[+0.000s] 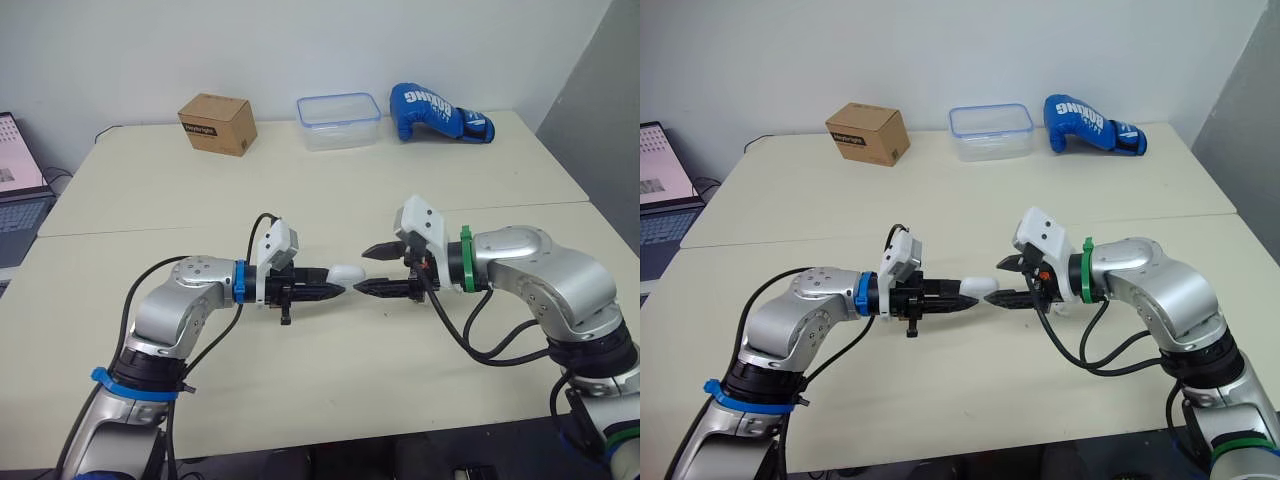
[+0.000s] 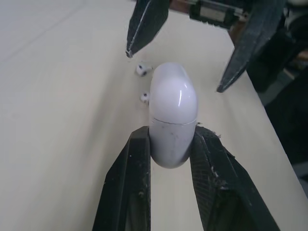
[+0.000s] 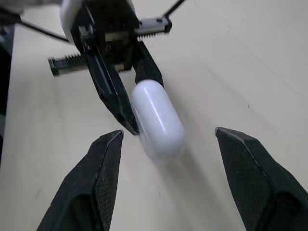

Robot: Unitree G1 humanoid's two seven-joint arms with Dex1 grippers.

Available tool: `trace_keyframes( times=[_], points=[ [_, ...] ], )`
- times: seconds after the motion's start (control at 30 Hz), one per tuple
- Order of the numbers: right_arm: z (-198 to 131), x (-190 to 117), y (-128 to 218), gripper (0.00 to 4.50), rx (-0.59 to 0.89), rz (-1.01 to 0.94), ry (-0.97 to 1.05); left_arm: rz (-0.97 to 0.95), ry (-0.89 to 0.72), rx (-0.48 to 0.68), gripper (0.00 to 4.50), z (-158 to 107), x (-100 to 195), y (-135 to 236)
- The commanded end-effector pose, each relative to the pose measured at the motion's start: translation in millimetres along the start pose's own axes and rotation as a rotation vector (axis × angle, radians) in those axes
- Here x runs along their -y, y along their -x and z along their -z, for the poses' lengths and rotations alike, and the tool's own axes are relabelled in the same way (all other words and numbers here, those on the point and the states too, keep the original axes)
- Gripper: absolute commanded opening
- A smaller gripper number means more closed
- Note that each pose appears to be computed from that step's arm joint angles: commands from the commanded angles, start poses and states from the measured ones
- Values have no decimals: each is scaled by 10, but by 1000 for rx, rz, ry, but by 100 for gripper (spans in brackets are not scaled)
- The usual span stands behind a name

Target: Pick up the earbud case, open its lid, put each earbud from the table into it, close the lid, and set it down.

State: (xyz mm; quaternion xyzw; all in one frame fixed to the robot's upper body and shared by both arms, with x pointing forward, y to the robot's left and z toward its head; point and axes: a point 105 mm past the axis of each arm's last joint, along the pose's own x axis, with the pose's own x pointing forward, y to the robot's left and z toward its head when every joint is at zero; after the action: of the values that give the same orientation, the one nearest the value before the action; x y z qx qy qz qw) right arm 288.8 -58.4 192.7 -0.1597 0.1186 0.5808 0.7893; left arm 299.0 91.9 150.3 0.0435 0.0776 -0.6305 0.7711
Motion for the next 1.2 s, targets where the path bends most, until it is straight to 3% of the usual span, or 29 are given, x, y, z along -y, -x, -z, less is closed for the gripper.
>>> trace_keyframes(
  times=[0.03,1.2],
  points=[
    [-129,-41,43,317,77,6,29,0,-46,95,76,-122,0,22],
    [-111,90,-38,317,60,40,-12,86,-27,108,76,-110,164,63]
  ],
)
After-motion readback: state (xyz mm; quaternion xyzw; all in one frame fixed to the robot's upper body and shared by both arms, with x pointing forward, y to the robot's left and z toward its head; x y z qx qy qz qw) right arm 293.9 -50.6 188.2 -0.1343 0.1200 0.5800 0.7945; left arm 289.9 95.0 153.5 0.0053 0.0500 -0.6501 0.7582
